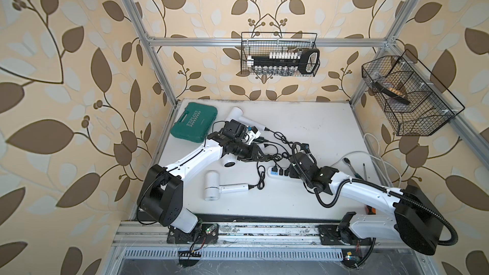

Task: Charge the blow dryers
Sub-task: Insert the plug into the socket.

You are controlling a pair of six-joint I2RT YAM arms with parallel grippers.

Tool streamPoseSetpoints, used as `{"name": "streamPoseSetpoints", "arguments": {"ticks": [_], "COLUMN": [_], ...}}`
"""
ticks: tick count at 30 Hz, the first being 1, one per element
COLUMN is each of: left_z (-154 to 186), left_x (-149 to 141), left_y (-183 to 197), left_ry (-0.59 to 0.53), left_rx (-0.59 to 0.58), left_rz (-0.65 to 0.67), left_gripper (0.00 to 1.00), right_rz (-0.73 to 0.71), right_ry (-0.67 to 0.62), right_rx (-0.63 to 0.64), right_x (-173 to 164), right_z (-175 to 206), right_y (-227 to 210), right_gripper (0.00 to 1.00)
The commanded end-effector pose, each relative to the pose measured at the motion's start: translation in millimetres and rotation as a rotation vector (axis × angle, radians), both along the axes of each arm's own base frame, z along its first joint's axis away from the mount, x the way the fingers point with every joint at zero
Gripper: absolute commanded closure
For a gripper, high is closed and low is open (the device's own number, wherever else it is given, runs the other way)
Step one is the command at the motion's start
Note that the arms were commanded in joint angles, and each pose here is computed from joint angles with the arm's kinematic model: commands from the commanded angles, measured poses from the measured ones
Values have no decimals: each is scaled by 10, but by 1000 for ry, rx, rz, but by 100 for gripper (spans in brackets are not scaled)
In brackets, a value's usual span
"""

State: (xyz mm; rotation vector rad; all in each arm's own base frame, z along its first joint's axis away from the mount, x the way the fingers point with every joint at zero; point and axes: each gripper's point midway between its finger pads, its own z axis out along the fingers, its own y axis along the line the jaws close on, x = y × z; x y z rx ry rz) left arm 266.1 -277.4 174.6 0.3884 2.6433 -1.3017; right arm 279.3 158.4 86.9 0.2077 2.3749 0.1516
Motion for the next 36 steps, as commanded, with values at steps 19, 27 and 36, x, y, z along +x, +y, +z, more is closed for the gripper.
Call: {"name": "streamPoseSetpoints", "arguments": {"ticks": [19,27,36], "left_z": [50,58,57], "left_x": [1,5,3], "left_y": [6,13,14], "left_ry": [-13,-14,-14], "left_rx": [-22,-24,-24], "left_rz": [-8,-7,-6], "left_gripper": [68,68,68], "right_rz": [23,16,4], "right_ry": [-73,-124,-170], "right_rx": [-24,-55,-78], "right_x": [-11,-27,-39], "right_z": [-61,-13,26], "right_y": [8,-22,-29], "right_gripper": [100,100,100]}}
